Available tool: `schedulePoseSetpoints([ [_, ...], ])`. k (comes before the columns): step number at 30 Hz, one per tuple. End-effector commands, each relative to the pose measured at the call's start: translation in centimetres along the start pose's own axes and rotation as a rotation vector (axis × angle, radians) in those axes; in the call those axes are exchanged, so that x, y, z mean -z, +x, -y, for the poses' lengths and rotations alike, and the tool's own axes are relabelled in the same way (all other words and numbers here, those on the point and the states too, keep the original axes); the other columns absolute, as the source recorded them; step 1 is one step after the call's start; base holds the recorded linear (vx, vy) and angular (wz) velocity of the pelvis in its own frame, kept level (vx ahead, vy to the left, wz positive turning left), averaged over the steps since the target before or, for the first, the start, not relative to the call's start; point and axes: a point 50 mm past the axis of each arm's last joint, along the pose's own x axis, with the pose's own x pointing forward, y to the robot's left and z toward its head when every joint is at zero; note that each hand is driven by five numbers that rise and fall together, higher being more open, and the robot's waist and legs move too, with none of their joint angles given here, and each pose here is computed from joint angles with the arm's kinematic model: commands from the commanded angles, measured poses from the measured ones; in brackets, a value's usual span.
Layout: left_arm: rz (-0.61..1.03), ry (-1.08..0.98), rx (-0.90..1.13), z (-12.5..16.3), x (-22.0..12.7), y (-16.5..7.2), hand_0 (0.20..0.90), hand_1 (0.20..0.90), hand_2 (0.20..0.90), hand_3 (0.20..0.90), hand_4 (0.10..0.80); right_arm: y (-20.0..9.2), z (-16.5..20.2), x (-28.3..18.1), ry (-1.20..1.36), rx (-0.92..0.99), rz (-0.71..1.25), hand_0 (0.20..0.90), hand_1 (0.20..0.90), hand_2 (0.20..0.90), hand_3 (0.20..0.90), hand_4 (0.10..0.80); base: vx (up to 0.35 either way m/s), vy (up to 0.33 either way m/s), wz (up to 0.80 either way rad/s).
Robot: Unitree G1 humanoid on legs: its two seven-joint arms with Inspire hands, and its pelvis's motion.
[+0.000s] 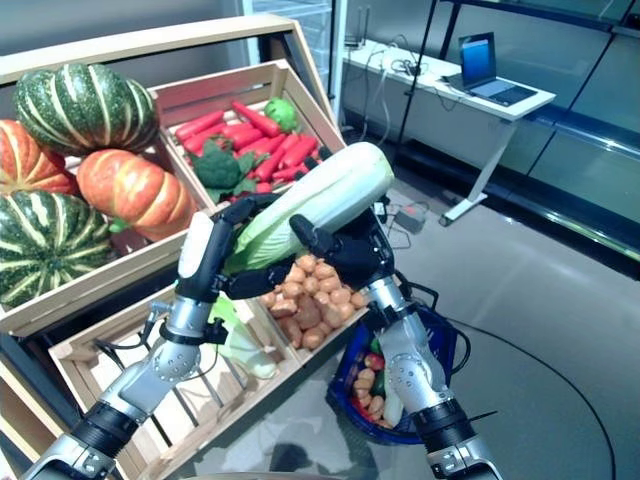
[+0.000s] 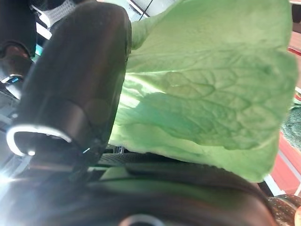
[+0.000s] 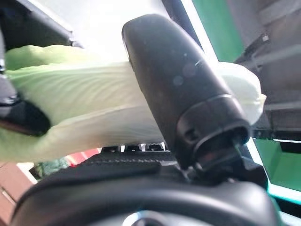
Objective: Put vegetables into the basket
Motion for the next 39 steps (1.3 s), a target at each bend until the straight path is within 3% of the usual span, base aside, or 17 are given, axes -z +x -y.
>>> schedulePoseSetpoints([
  [1,0.08,0.061,0.063,0.4,0.3,2.2,0.3,0.3,0.3,0.3,0.4,4.8,-7.3,-6.9,0.03,-0.428,0.401,0.9,0.9,0.9,0.9,0.8,0.0,0.0,0.0],
  [12,0.025,0.086,0.159,2.1,1.4,0.8,0.3,0.3,0.3,0.3,0.4,5.3,-8.1,-7.9,0.013,-0.454,0.459,0.9,0.9,0.9,0.9,0.8,0.0,0.0,0.0],
  [13,0.02,0.087,0.165,2.2,1.5,0.6,0.3,0.3,0.3,0.3,0.4,5.3,-8.2,-7.9,0.02,-0.46,0.465,0.479,0.479,0.479,0.479,0.519,0.0,0.0,0.0],
  [14,0.019,0.088,0.169,2.3,1.6,0.5,0.3,0.3,0.3,0.3,0.4,5.3,-8.2,-7.9,0.026,-0.467,0.468,0.3,0.3,0.3,0.3,0.4,0.0,0.0,0.0],
  [30,-0.026,0.103,0.192,2.7,2.3,-0.3,0.3,0.3,0.3,0.3,0.4,5.3,-8.8,-7.9,0.026,-0.508,0.471,0.3,0.3,0.3,0.3,0.4,0.0,0.0,0.0],
  [32,-0.058,0.104,0.207,2.8,2.6,-0.5,0.9,0.9,0.9,0.9,0.8,5.2,-8.7,-7.9,0.02,-0.506,0.472,0.3,0.3,0.3,0.3,0.4,0.0,0.0,0.0],
  [39,-0.249,0.147,0.304,4.0,5.2,-3.3,0.9,0.9,0.9,0.9,0.8,5.2,-8.7,-8.0,-0.007,-0.505,0.472,0.3,0.3,0.3,0.3,0.4,0.0,0.0,0.0],
])
